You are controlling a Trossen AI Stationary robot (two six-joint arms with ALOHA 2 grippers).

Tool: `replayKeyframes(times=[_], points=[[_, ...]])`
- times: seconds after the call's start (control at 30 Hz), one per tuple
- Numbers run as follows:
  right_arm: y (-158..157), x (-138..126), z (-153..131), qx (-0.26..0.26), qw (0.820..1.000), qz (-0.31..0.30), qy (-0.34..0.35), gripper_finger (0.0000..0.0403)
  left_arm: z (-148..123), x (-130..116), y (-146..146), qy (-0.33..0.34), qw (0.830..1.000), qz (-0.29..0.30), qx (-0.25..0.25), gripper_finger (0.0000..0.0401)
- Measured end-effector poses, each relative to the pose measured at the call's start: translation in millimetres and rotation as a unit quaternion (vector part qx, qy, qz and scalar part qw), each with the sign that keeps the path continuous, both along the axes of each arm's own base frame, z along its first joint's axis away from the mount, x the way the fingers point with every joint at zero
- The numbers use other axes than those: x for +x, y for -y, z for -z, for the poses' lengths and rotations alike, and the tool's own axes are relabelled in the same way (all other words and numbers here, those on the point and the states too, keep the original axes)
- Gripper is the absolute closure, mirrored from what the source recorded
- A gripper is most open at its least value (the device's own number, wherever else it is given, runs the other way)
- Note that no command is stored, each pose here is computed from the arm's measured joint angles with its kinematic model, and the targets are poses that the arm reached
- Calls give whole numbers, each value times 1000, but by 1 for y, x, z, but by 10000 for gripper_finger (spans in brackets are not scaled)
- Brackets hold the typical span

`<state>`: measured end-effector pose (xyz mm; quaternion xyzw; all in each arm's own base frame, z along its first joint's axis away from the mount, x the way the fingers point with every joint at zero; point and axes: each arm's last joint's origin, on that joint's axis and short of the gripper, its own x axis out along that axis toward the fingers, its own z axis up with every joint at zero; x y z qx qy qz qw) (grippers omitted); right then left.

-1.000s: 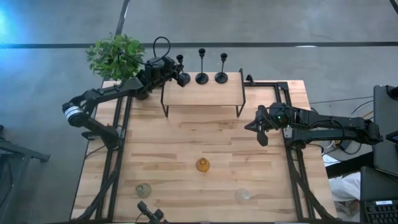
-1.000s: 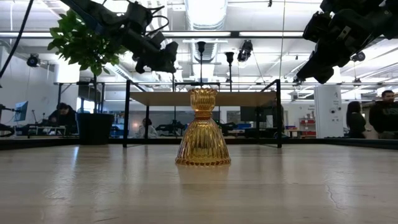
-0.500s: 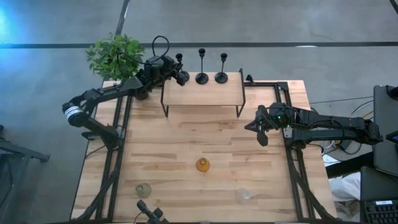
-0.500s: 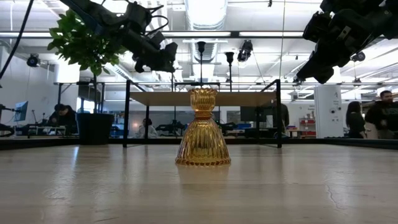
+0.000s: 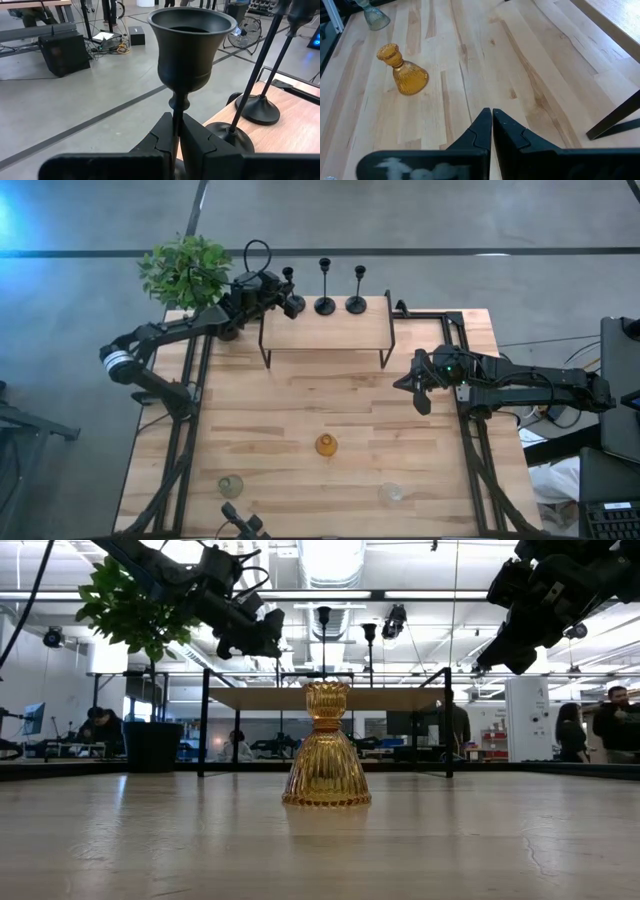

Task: Pick & Place candle stick holders
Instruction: Put the black candle holder on the shelf

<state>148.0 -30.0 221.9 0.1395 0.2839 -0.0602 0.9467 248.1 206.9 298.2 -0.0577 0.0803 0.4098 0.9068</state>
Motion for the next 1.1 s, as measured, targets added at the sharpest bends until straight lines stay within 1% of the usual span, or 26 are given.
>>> replayKeyframes(times=[0.1, 0.27, 0.37, 0.63, 0.77, 1.1], points=[[0, 0, 0, 0, 1000, 0, 0, 390, 0, 0, 0, 2, 1000, 1, -2, 378], [0, 0, 0, 0, 1000, 0, 0, 390, 2, 0, 0, -1, 1000, 4, -7, 340], [0, 0, 0, 0, 1000, 0, 0, 390, 2, 0, 0, 1, 1000, 4, -6, 325], [0, 0, 0, 0, 1000, 0, 0, 390, 2, 0, 0, 0, 1000, 1, -6, 317], [0, 0, 0, 0, 1000, 0, 0, 390, 1, 0, 0, 0, 1000, 1, -4, 306], [0, 0, 0, 0, 1000, 0, 0, 390, 2, 0, 0, -1, 1000, 0, -5, 245]])
